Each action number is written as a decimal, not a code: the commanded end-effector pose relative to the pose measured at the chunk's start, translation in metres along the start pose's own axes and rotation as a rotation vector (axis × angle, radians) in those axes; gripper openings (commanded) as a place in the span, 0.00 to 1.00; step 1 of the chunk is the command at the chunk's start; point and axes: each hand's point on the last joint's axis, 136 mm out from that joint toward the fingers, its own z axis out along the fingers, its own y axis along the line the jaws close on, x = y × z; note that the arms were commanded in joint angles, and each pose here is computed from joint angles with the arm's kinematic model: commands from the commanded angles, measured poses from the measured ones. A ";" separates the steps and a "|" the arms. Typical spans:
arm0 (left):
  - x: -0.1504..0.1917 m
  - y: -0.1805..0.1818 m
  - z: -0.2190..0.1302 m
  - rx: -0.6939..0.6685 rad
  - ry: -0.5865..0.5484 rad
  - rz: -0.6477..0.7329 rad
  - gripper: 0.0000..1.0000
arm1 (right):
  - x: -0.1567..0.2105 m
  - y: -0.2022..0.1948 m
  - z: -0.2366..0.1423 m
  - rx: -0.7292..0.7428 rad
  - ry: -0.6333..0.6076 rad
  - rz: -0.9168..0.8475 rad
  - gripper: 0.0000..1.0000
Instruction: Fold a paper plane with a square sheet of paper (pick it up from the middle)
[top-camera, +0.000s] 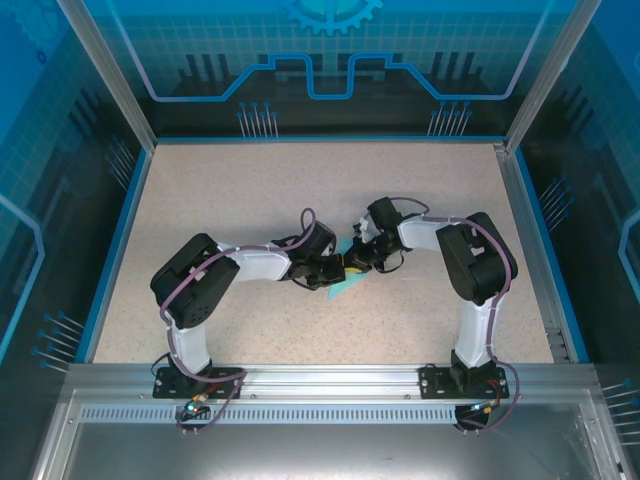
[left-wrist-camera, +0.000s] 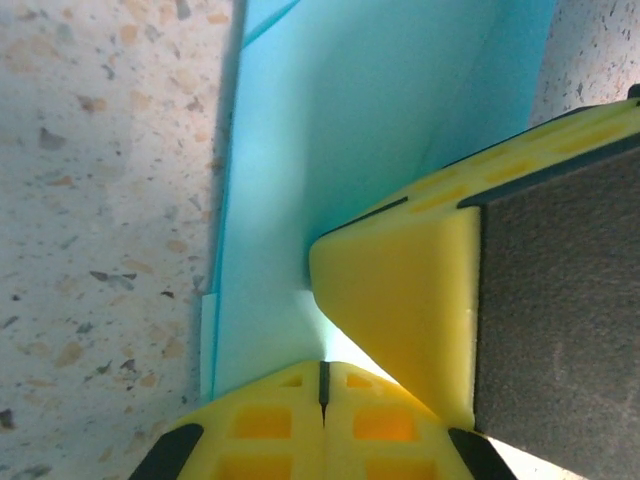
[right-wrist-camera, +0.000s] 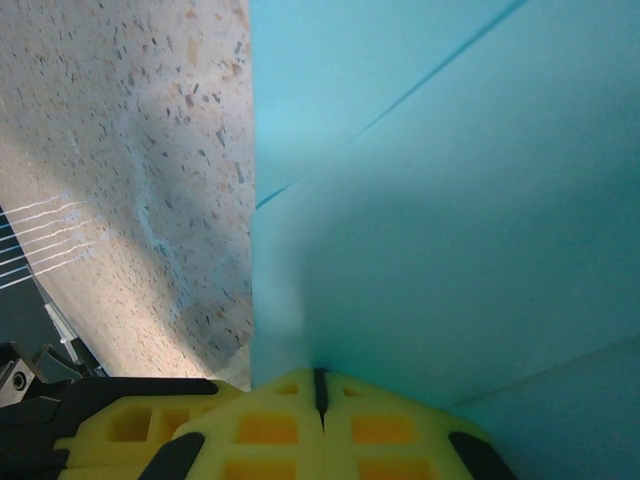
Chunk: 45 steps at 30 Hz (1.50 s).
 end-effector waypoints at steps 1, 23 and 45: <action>-0.001 0.014 0.015 -0.046 0.004 0.007 0.00 | 0.032 -0.097 0.022 0.337 0.072 0.142 0.02; 0.091 0.092 -0.014 -0.115 0.188 -0.055 0.00 | 0.038 -0.113 0.025 0.396 0.101 0.181 0.02; 0.095 0.092 -0.018 -0.170 0.207 -0.028 0.00 | 0.030 0.025 -0.002 0.034 -0.027 -0.194 0.03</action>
